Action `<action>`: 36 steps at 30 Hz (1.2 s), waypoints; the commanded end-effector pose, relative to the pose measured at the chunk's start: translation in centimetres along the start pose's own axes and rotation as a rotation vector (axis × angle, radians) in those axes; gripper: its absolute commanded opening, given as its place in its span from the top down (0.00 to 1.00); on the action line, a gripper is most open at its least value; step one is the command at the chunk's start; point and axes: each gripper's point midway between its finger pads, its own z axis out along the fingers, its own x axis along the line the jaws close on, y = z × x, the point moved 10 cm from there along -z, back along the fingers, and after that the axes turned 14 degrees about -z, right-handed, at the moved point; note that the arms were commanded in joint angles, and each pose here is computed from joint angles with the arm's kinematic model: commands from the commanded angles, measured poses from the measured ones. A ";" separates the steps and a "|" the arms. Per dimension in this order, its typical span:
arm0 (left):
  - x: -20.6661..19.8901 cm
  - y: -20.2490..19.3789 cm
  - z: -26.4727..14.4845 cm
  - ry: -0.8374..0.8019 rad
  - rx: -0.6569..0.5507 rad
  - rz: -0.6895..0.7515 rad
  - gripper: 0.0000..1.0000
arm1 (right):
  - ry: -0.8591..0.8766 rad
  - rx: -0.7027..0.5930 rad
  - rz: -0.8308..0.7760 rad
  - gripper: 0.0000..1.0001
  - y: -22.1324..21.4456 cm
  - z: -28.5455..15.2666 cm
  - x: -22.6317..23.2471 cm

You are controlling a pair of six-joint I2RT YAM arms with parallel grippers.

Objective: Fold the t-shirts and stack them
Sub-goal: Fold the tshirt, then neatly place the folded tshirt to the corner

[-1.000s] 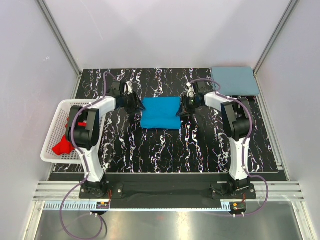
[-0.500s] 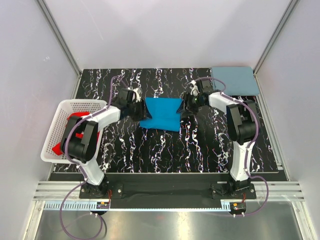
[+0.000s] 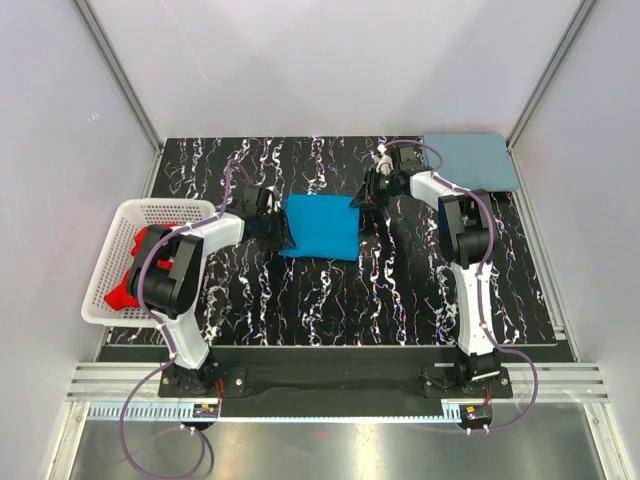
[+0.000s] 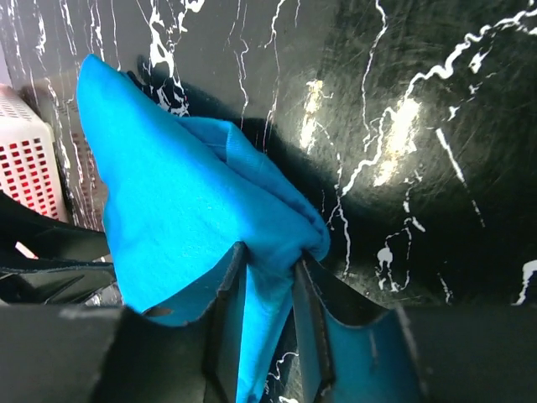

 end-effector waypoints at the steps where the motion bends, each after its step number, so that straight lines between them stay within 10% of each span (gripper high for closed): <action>1: 1.6 0.2 0.9 0.135 -0.026 0.020 0.51 | -0.012 -0.042 -0.008 0.66 0.8 0.0 -1.3; 16: -3.7 4.7 -3.8 0.068 -0.104 0.064 0.45 | 0.111 -0.103 -0.131 0.40 2.5 -5.3 2.9; 36: -0.5 4.8 2.4 0.121 0.007 0.057 0.45 | -0.023 -0.079 -0.099 0.06 3.3 -1.0 -1.6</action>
